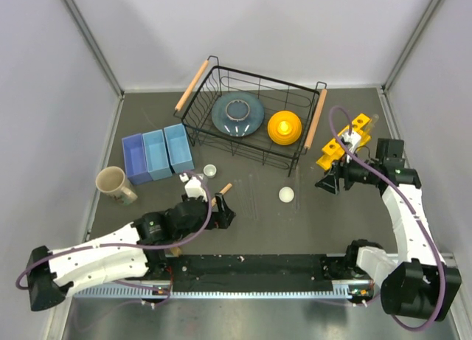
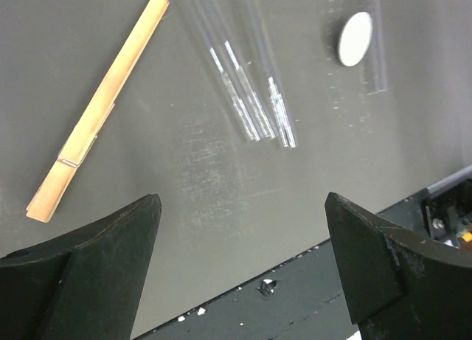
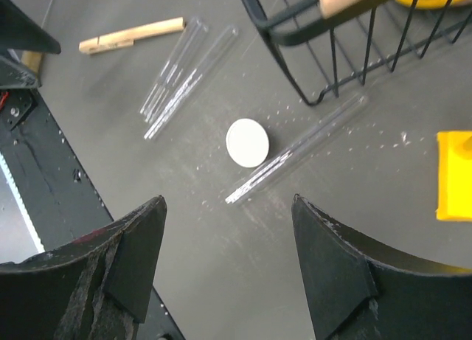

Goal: Organize the chemistry lab equipment

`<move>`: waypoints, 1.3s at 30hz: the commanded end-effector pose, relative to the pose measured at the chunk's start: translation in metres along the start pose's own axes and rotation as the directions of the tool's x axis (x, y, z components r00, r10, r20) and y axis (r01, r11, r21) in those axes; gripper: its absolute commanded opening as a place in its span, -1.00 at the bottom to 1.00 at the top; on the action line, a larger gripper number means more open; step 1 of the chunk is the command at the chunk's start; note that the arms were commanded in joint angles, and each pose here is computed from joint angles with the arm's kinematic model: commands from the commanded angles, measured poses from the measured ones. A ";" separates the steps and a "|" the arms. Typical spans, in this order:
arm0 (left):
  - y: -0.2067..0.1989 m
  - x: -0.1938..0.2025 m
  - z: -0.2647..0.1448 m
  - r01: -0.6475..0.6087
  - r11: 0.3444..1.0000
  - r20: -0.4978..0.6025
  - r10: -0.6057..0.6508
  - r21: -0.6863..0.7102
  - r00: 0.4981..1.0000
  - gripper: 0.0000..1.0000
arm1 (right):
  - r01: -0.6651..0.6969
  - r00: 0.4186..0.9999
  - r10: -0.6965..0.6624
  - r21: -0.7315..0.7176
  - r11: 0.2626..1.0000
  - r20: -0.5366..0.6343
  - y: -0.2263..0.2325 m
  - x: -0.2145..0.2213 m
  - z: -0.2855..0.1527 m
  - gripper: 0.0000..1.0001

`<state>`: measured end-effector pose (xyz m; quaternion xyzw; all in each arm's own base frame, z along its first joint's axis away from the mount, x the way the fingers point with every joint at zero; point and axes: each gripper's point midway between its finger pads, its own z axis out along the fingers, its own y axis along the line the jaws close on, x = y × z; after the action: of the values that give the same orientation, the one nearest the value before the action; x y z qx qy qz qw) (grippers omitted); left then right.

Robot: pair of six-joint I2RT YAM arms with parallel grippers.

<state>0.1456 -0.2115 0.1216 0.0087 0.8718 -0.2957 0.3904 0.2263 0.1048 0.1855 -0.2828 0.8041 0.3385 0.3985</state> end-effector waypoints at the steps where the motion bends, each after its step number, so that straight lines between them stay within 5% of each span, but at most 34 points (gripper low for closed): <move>1: -0.008 -0.003 0.014 0.089 0.995 -0.061 -0.092 -0.039 0.994 0.98 | 0.066 0.997 -0.066 -0.004 0.998 0.045 -0.002 -0.001 0.006 0.39; 10: 0.000 0.007 0.051 0.002 0.962 -0.242 -0.071 -0.275 0.968 0.90 | 0.080 0.995 -0.081 0.024 0.997 0.060 -0.004 0.013 0.010 0.40; 18: -0.001 0.014 0.081 -0.097 0.897 -0.360 -0.072 -0.431 0.930 0.04 | 0.095 0.994 -0.097 0.036 0.995 0.058 -0.006 0.014 0.010 0.41; 26: -0.016 0.011 0.102 -0.106 0.908 -0.369 -0.056 -0.406 0.928 -0.35 | 0.109 0.993 -0.111 0.058 0.992 0.048 -0.010 0.016 0.009 0.41; 39: -0.060 0.005 0.135 -0.146 0.976 -0.371 0.077 -0.162 0.926 -0.17 | 0.110 0.993 -0.113 0.069 0.992 0.043 -0.012 0.017 0.009 0.42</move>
<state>0.2039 -0.3054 0.0664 0.0462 0.9654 -0.1428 0.2132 0.2274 0.0989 0.1570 -0.2852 0.8044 0.3035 0.4236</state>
